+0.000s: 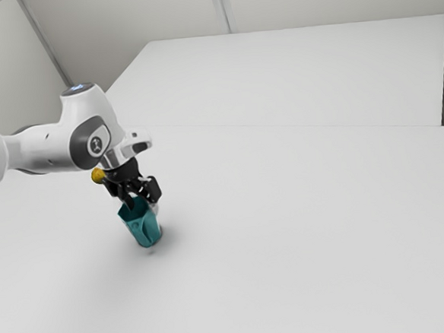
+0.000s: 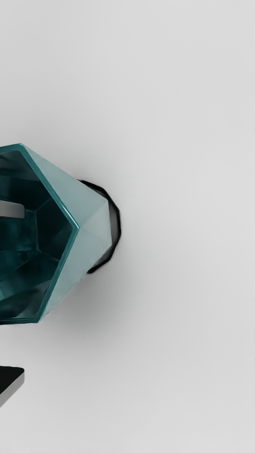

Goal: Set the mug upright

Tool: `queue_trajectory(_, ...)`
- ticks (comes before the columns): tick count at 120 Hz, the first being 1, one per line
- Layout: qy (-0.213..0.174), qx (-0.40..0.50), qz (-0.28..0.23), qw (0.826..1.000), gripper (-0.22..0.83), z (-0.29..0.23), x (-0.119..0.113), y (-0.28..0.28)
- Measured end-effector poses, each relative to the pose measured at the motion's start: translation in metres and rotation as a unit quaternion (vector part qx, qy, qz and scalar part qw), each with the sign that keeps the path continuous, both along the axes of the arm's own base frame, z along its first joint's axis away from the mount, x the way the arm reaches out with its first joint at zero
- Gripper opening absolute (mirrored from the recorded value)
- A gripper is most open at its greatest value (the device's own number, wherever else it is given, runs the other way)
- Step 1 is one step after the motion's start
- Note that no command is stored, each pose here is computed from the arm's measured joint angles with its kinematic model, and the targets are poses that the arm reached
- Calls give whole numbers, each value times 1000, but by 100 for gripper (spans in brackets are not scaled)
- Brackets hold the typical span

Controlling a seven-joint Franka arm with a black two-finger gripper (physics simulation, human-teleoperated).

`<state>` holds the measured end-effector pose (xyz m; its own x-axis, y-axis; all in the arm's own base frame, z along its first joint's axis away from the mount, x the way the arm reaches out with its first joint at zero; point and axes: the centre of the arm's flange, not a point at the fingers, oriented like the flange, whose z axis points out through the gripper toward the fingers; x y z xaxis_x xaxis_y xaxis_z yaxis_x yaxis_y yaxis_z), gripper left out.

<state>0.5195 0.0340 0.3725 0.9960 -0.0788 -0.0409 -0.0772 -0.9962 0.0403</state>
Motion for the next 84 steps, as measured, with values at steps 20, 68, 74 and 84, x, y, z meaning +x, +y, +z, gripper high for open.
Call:
queue_trajectory(20,1,-9,0,1000,52,11,5,-9)
queue_trajectory(68,-95,1,-52,994,58,157,83,-36)
queue_trajectory(74,-102,2,-55,993,58,172,86,-32)
queue_trajectory(84,-103,4,-53,993,59,187,86,-16)
